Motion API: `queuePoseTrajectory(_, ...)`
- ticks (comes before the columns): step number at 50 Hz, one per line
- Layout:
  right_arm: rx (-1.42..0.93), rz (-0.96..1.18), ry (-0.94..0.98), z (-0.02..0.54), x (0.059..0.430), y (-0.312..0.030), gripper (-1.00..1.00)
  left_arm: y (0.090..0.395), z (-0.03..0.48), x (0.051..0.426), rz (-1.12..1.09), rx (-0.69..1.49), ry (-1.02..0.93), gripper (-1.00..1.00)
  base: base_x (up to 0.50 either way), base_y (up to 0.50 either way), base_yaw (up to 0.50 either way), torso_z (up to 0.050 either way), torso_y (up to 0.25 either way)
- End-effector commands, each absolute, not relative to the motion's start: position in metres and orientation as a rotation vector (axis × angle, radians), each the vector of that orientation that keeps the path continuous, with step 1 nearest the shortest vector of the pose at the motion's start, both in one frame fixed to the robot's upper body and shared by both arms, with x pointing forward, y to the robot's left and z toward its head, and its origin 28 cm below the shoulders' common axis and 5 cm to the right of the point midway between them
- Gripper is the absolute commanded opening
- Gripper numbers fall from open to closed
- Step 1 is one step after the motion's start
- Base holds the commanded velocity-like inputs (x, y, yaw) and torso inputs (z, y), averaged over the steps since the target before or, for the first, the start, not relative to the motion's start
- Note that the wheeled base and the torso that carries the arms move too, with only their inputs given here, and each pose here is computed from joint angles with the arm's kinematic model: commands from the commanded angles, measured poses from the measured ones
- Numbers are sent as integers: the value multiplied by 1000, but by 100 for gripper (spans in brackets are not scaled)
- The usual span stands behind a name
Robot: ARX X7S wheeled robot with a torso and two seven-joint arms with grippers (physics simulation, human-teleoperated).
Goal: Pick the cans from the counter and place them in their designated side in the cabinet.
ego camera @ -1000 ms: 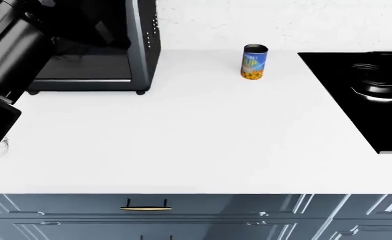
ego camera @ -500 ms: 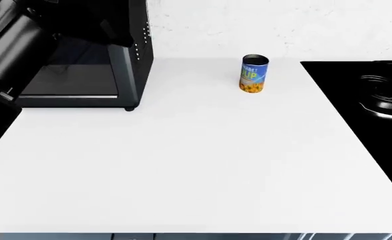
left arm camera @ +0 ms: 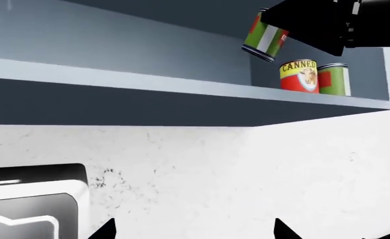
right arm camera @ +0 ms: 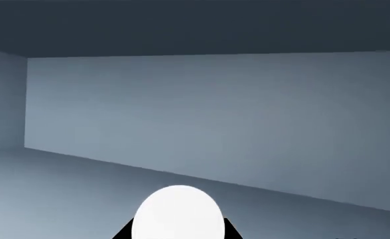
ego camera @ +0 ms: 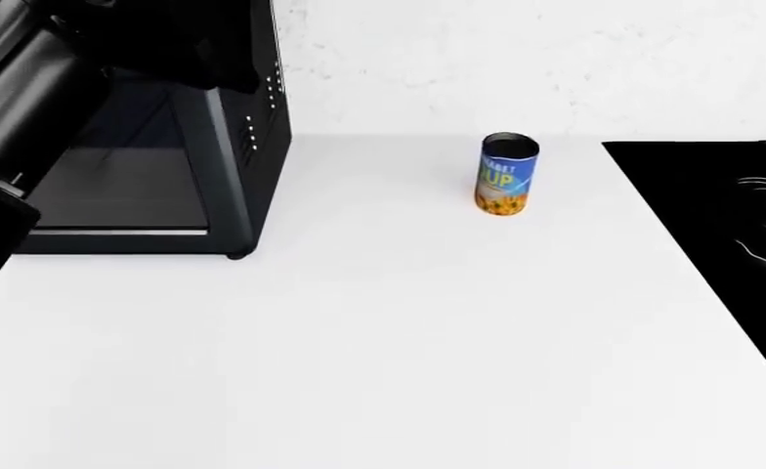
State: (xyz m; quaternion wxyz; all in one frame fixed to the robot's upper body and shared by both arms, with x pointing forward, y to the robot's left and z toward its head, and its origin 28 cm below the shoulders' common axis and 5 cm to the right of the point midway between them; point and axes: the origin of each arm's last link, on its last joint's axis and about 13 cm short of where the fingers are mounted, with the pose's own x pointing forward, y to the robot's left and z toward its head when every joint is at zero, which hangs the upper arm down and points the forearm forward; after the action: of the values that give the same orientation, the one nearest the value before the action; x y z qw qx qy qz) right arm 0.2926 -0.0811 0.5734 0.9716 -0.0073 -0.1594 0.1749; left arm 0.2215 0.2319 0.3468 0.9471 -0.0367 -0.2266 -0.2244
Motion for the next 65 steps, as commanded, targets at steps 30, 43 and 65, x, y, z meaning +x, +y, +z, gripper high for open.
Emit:
queuePoseTrajectory(30,-23,355,-349,578,288,-81,-100,232,348,218,-450,-69,-467,100,3,0,0,0,1)
queuePoseTrajectory(43,-23,355,-349,578,288,-81,100,233,349,218,-441,-67,-469,100,0,0,0,0,0)
queuePoseTrajectory(65,-23,355,-349,578,288,-81,100,234,346,218,-439,-70,-468,100,0,0,0,0,0)
